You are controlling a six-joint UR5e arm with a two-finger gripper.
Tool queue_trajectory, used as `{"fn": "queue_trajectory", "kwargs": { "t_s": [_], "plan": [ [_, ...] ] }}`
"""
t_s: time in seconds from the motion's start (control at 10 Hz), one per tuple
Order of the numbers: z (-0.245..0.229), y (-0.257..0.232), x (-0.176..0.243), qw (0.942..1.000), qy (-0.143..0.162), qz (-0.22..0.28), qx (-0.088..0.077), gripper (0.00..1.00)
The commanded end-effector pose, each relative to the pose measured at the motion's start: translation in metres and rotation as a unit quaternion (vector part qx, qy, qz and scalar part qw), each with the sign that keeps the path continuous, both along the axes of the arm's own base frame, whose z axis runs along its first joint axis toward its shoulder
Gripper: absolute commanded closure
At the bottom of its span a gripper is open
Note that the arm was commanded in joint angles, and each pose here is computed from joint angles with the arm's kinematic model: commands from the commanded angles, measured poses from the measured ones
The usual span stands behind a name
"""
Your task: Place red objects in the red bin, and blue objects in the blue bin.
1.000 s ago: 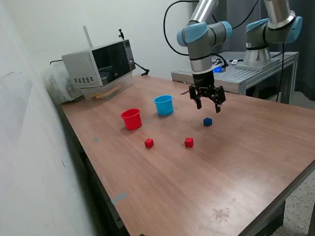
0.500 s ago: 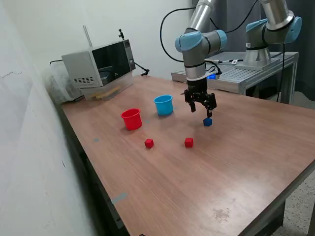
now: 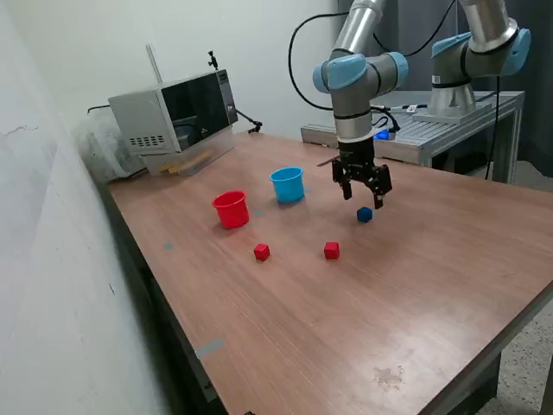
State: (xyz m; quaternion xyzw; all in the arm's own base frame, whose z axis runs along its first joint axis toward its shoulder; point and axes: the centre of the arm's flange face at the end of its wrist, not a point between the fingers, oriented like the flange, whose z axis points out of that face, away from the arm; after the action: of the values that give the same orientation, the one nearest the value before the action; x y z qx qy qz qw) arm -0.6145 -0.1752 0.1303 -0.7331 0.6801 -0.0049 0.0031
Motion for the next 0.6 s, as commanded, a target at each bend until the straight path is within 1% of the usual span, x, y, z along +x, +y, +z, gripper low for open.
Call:
{"fn": "queue_trajectory", "kwargs": {
  "t_s": [0.0,0.3,0.5],
  "plan": [
    [0.003,-0.012,0.004,1.0000,-0.001,0.009,-0.002,0.00],
    [-0.009,-0.008,0.000,1.0000,-0.007,0.005,0.000,0.00],
    [-0.007,-0.005,-0.010,1.0000,-0.001,0.003,-0.001,0.00]
  ]
}}
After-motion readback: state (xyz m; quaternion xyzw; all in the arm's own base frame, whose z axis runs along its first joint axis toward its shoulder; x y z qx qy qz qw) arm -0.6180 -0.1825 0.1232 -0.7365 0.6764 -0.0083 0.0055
